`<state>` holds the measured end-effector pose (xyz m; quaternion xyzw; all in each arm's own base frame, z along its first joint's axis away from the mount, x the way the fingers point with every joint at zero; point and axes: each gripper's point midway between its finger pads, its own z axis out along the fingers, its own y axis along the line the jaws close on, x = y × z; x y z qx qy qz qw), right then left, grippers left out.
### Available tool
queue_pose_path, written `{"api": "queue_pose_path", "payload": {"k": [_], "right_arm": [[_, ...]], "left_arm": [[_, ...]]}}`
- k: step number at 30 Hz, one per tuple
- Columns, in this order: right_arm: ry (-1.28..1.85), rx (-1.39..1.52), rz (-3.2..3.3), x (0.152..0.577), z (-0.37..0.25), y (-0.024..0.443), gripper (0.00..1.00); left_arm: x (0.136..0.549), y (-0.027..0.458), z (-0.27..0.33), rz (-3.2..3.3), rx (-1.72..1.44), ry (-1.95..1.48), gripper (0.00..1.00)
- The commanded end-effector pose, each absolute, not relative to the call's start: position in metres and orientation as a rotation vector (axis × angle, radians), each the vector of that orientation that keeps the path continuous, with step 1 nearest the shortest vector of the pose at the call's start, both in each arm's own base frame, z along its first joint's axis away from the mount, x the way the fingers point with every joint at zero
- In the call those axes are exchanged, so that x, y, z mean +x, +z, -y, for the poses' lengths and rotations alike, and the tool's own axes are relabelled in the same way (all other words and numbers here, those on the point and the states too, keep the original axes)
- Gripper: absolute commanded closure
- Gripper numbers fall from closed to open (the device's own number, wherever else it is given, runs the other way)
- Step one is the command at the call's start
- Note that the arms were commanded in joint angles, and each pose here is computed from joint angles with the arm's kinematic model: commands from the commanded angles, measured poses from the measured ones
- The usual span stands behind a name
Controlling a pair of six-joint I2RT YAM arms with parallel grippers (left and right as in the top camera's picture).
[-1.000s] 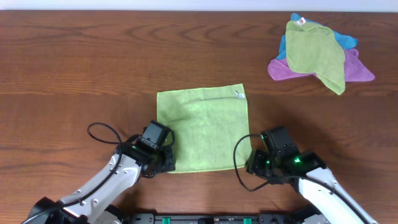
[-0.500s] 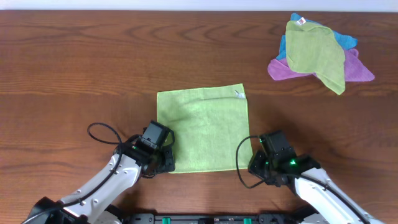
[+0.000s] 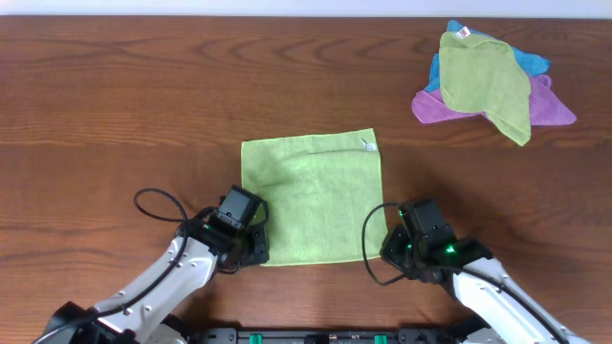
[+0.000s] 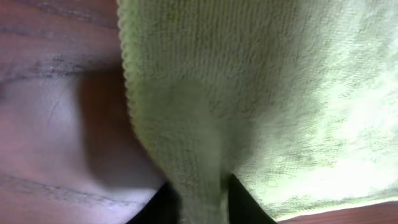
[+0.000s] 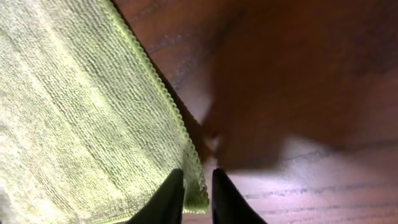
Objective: Fold the cloth
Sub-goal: 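Move both grippers to the cloth's near corners and grasp them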
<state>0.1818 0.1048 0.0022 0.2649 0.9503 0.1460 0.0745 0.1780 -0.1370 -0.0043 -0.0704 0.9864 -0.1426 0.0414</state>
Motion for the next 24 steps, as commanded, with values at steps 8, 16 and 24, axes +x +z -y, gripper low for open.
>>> {"api": "queue_pose_path", "payload": {"k": [8, 16, 24], "right_arm": [[0.397, 0.808, -2.874, 0.178, -0.103, -0.005, 0.98], [0.477, 0.711, -2.854, 0.188, -0.113, 0.0, 0.99], [0.5, 0.697, -2.851, 0.191, -0.117, 0.004, 0.99]], "left_arm": [[0.161, -0.022, 0.125, -3.082, -0.229, -0.35, 0.94], [0.161, -0.02, 0.128, -3.085, -0.239, -0.377, 0.94], [0.166, -0.012, 0.138, -3.083, -0.249, -0.446, 0.94]]}}
